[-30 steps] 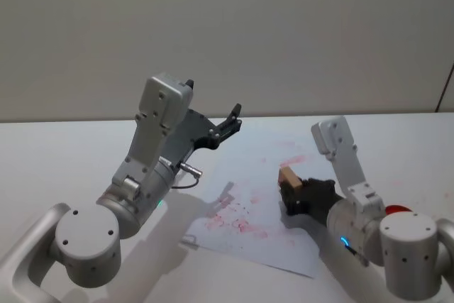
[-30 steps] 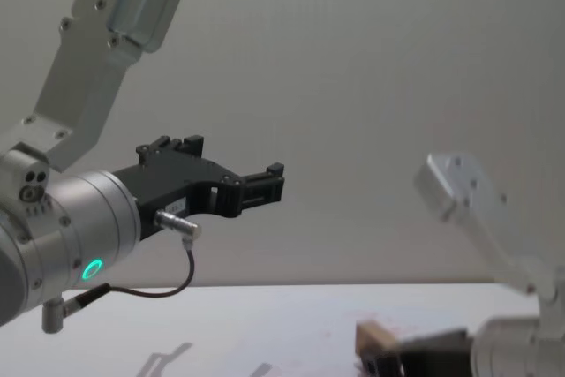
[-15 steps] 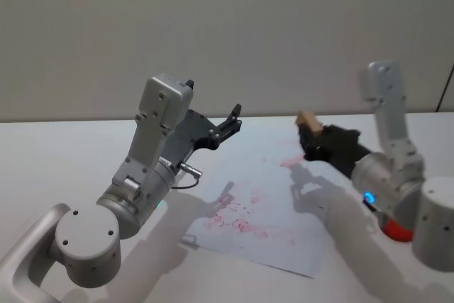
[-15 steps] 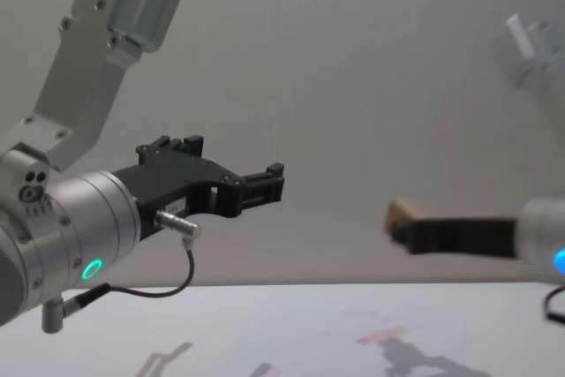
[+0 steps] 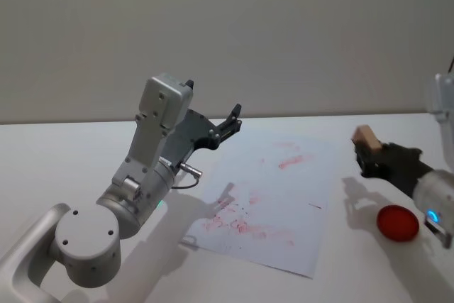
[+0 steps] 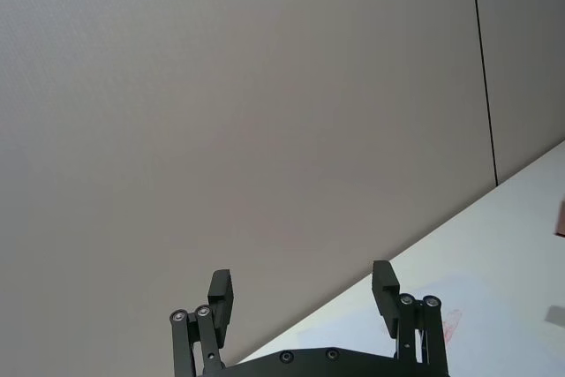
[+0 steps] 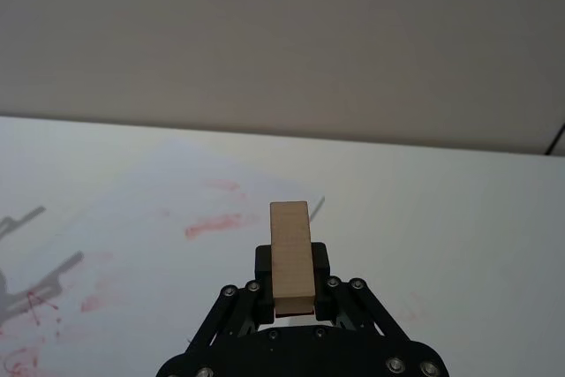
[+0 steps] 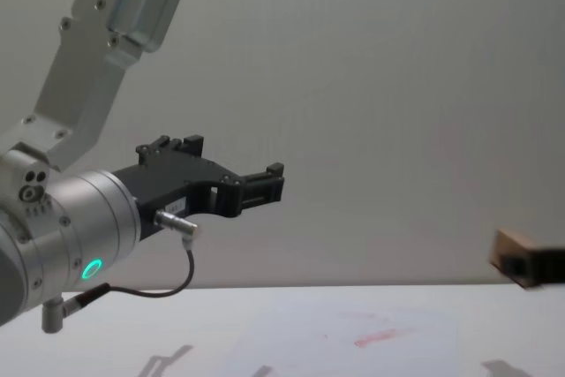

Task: Use the one hand to pick up the stamp and affix it onto the A4 paper.

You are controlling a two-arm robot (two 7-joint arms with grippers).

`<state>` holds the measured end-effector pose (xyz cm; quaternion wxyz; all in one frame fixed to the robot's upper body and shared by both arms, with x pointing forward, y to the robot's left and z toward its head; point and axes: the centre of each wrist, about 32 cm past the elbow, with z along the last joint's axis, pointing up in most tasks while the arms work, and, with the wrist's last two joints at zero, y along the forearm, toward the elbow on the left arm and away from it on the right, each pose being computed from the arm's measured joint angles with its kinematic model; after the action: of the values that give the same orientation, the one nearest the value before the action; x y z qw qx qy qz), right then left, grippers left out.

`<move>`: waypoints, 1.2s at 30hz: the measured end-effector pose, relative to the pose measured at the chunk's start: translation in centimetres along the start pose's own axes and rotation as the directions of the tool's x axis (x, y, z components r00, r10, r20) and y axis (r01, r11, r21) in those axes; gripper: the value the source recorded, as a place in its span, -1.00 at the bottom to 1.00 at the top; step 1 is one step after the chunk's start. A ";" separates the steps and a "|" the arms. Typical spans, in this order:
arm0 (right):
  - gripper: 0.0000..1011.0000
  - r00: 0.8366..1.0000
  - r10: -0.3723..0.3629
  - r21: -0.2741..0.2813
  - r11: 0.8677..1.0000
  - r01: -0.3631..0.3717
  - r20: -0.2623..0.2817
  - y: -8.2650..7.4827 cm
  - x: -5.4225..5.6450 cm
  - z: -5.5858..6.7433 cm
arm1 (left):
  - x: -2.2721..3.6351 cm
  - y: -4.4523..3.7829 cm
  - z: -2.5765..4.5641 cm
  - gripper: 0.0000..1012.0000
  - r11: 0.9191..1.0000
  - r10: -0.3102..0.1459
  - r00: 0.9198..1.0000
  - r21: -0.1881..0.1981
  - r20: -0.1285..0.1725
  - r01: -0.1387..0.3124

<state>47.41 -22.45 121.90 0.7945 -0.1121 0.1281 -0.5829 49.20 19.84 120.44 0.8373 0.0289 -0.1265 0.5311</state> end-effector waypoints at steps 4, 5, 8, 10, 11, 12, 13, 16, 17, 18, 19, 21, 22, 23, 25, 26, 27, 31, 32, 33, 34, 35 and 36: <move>-0.57 1.000 -0.019 -0.048 0.999 0.020 0.012 -1.0 1.0 -0.8 | 0.00 0.00 0.00 0.98 1.000 0.000 1.000 0.000 0.000 0.000; -0.57 1.000 -0.025 -0.065 0.998 0.026 0.019 -1.3 1.4 -1.1 | 0.00 0.00 0.00 0.98 1.000 0.000 1.000 0.000 0.000 0.000; -0.57 0.999 -0.032 -0.098 0.995 0.035 0.031 -1.9 2.1 -1.7 | 0.00 0.00 0.00 0.98 1.000 0.000 1.000 0.000 0.000 0.000; -0.57 0.999 -0.034 -0.112 0.993 0.038 0.037 -2.1 2.4 -2.0 | 0.00 0.00 0.00 0.98 1.000 0.000 1.000 0.000 0.000 0.000; -0.57 0.998 -0.037 -0.126 0.991 0.043 0.045 -2.3 2.6 -2.2 | 0.00 0.00 0.00 0.98 1.000 0.000 1.000 0.000 0.000 0.000; -0.57 0.998 -0.038 -0.130 0.991 0.044 0.047 -2.4 2.7 -2.3 | 0.00 0.00 0.00 0.98 1.000 0.000 1.000 0.000 0.000 0.000; -0.57 0.998 -0.038 -0.135 0.990 0.045 0.050 -2.5 2.8 -2.4 | 0.00 0.00 0.00 0.98 1.000 0.000 1.000 0.000 0.000 0.000; -0.57 0.997 -0.038 -0.161 0.986 0.049 0.067 -2.8 3.3 -2.8 | 0.00 0.00 0.00 0.98 1.000 0.000 1.000 0.000 0.000 0.000; -0.57 0.997 -0.038 -0.161 0.986 0.049 0.067 -2.8 3.3 -2.8 | 0.00 0.00 0.00 0.98 1.000 0.000 1.000 0.000 0.000 0.000; -0.57 0.997 -0.037 -0.173 0.984 0.049 0.072 -2.8 3.5 -3.0 | 0.00 0.00 0.00 0.98 1.000 0.000 1.000 0.000 0.000 0.000; -0.57 0.997 -0.037 -0.176 0.983 0.050 0.074 -2.8 3.5 -3.1 | 0.00 0.00 0.00 0.98 1.000 0.000 1.000 0.000 0.000 0.000; -0.57 0.996 -0.034 -0.191 0.980 0.049 0.081 -2.9 3.7 -3.3 | 0.00 0.00 0.00 0.98 1.000 0.000 1.000 0.000 0.000 0.000; -0.57 0.996 -0.033 -0.194 0.980 0.048 0.082 -2.9 3.7 -3.3 | 0.00 0.00 0.00 0.98 1.000 0.000 1.000 0.000 0.000 0.000; -0.57 0.996 -0.029 -0.203 0.978 0.046 0.086 -2.9 3.7 -3.5 | 0.00 0.00 0.00 0.98 1.000 0.000 1.000 0.000 0.000 0.000; -0.57 0.996 -0.025 -0.210 0.977 0.043 0.088 -2.9 3.8 -3.5 | 0.00 0.00 0.00 0.98 1.000 0.000 1.000 0.000 0.000 0.000; -0.57 0.996 -0.023 -0.214 0.976 0.042 0.090 -2.9 3.8 -3.6 | 0.00 0.00 0.00 0.98 1.000 0.000 1.000 0.000 0.000 0.000; -0.57 0.996 -0.019 -0.221 0.975 0.039 0.091 -2.9 3.7 -3.7 | 0.00 0.00 0.00 0.98 1.000 0.000 1.000 0.000 0.000 0.000; -0.57 0.995 -0.006 -0.237 0.971 0.029 0.096 -2.8 3.6 -3.9 | 0.00 0.00 0.00 0.98 1.000 0.000 1.000 0.000 0.000 0.000; -0.57 0.995 -0.005 -0.240 0.970 0.028 0.096 -2.8 3.6 -4.0 | 0.00 0.00 0.00 0.98 1.000 0.000 1.000 0.000 0.000 0.000; -0.57 0.995 -0.001 -0.245 0.969 0.025 0.097 -2.8 3.6 -4.0 | 0.00 0.00 0.00 0.98 1.000 0.000 1.000 0.000 0.000 0.000; -0.57 0.995 0.001 -0.247 0.969 0.024 0.097 -2.8 3.6 -4.1 | 0.00 0.00 0.00 0.98 1.000 0.000 1.000 0.000 0.000 0.000; -0.57 0.995 0.002 -0.249 0.968 0.022 0.098 -2.8 3.5 -4.1 | 0.00 0.00 0.00 0.98 1.000 0.000 1.000 0.000 0.000 0.000; -0.57 0.995 0.003 -0.251 0.968 0.022 0.098 -2.8 3.5 -4.1 | 0.00 0.00 0.00 0.98 1.000 0.000 1.000 0.000 0.000 0.000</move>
<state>44.56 -26.76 118.68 0.7764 -0.2412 0.1616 -0.5594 49.20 19.84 120.44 0.8373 0.0289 -0.1265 0.5311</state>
